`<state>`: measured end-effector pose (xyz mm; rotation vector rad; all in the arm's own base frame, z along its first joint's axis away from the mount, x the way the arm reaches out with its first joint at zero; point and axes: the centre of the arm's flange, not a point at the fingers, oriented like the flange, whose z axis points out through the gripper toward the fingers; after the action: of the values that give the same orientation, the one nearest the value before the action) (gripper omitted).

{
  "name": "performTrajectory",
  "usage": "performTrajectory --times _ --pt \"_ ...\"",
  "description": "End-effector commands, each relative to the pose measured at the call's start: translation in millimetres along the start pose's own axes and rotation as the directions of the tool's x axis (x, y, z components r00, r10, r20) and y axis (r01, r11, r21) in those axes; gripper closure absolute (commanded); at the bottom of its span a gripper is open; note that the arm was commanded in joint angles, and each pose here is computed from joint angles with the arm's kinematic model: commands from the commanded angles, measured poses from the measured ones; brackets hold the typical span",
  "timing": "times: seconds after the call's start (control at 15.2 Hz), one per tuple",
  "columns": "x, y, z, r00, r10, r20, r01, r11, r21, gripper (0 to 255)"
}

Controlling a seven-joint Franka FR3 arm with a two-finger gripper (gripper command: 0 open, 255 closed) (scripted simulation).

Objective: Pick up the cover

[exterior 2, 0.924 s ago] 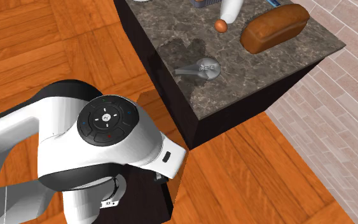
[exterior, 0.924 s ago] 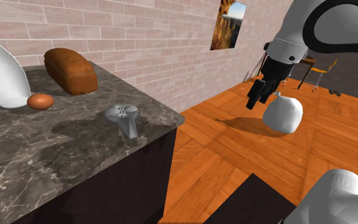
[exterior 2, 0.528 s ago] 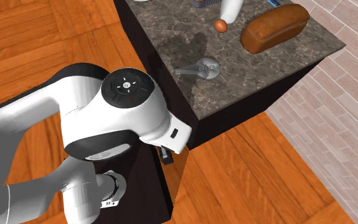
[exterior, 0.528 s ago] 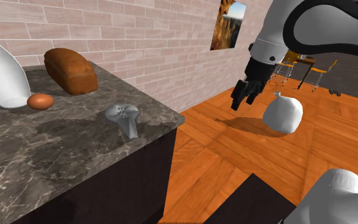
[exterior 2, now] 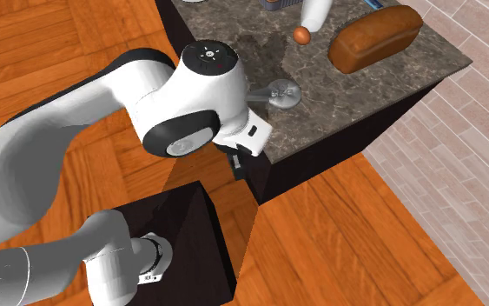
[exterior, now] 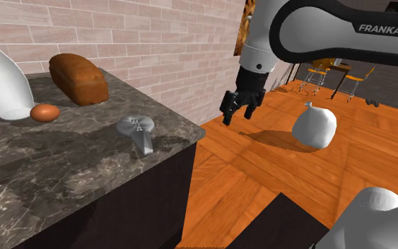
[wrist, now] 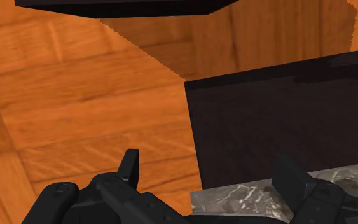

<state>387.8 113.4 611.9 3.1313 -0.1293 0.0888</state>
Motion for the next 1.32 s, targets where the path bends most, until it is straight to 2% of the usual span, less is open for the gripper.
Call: performTrajectory --times 0.0,1.25 --pt "15 -24 7 1.000 0.011 0.005 -0.011 1.000 0.001 0" --pt "153 -231 56 0.993 0.106 0.056 -0.106 0.994 0.001 0"
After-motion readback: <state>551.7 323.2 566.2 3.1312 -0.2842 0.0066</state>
